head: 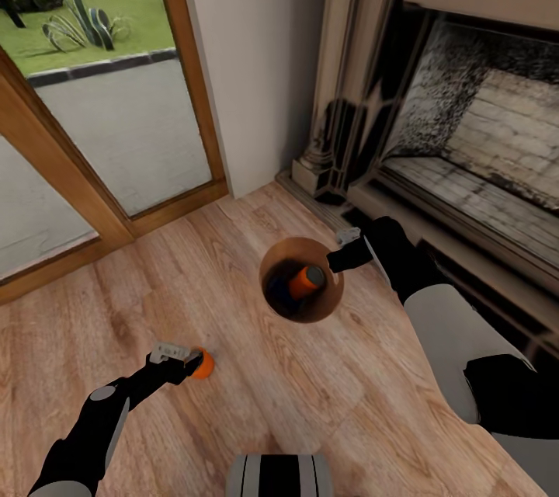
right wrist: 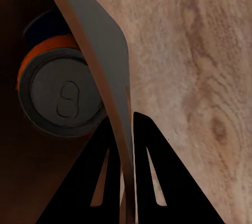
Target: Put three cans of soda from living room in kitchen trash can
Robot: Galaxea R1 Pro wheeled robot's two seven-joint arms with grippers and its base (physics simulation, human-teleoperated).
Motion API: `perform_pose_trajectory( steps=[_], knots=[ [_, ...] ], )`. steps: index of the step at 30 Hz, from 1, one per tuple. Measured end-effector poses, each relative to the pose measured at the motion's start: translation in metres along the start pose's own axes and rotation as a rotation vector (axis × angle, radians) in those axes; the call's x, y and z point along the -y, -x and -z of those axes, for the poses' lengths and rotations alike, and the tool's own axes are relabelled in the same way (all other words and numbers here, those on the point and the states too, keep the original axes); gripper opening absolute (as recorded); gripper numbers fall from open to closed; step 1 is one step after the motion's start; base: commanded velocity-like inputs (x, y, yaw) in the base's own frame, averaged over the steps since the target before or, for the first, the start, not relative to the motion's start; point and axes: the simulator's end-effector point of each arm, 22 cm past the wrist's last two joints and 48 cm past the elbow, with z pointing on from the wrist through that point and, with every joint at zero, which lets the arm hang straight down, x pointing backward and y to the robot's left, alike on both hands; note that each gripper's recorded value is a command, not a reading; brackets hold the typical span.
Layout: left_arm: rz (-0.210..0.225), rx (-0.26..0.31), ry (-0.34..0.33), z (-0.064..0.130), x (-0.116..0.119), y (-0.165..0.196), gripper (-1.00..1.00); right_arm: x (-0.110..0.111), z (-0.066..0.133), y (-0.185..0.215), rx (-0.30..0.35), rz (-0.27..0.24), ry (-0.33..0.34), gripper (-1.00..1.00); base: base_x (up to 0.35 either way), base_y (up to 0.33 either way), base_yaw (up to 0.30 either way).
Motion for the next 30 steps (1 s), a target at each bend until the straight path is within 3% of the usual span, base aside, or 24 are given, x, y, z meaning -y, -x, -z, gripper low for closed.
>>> perform_pose_trajectory(
  steps=[4, 25, 30],
  knots=[
    [0.004, -0.014, -0.001, -0.003, -0.001, -0.008, 1.0, 0.002, -0.01, -0.006, -0.015, -0.004, 0.004, -1.0, 0.0, 0.0, 0.0],
    [0.0, -0.006, 0.004, -0.003, -0.002, -0.004, 1.0, 0.002, -0.011, -0.006, -0.016, -0.002, 0.002, -1.0, 0.005, 0.041, 0.0],
    [0.008, -0.03, 0.001, -0.007, -0.002, -0.018, 1.0, 0.003, -0.024, -0.014, -0.036, -0.007, 0.009, -1.0, 0.0, 0.0, 0.0]
  ],
)
